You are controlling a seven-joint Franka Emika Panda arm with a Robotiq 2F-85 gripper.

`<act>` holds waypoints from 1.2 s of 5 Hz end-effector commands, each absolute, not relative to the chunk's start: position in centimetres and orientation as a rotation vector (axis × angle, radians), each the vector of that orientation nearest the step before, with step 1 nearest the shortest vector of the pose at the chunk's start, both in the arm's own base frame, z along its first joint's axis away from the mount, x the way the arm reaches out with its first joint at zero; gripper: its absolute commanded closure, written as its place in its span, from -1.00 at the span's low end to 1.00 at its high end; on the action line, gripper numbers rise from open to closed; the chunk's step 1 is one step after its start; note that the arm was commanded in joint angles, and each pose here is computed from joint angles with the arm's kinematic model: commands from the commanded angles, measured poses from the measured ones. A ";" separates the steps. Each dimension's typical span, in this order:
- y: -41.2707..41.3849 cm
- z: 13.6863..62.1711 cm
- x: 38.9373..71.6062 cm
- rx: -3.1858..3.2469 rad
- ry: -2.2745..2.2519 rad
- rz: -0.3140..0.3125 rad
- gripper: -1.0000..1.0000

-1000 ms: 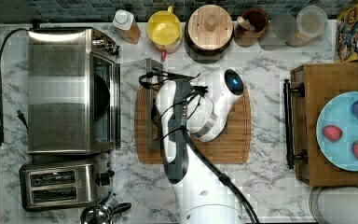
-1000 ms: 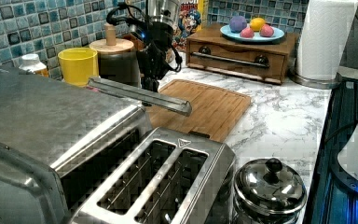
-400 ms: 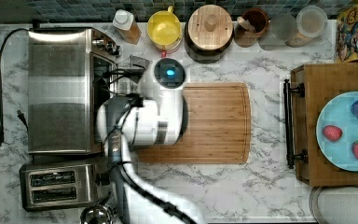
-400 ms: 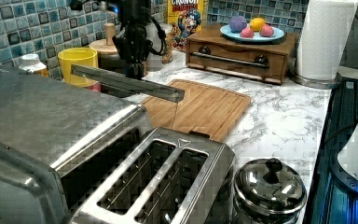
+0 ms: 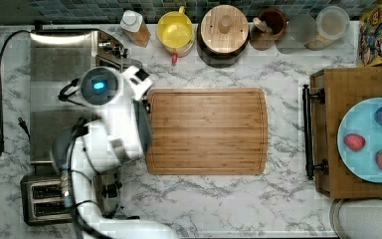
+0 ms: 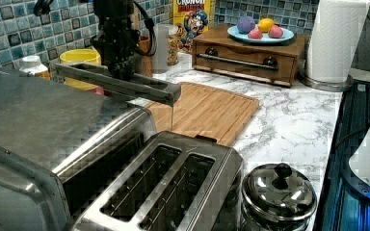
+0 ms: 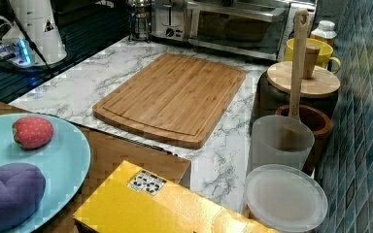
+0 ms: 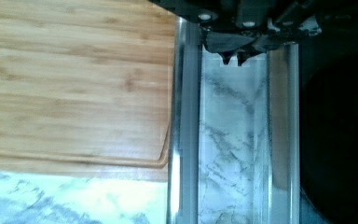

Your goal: Close the oven.

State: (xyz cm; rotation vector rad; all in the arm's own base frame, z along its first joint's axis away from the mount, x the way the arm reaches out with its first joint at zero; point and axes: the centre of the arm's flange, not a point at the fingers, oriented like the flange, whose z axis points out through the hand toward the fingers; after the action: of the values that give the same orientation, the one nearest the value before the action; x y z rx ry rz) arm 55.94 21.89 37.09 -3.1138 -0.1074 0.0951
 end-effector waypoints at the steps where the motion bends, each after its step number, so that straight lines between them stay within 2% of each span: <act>1: 30.8 43.7 54.0 -3.161 -0.092 -0.194 1.00; 2: 33.4 46.1 53.3 -3.276 -0.020 -0.335 1.00; 4: 34.6 49.6 50.7 -3.188 -0.067 -0.413 1.00; 5: 36.0 52.1 48.0 -3.145 0.009 -0.492 1.00; 6: 36.3 52.1 48.7 -3.240 0.025 -0.503 1.00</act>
State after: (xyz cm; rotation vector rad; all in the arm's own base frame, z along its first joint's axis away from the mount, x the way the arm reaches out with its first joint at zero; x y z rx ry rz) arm 49.25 34.11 44.68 -3.3088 -0.1797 -0.2987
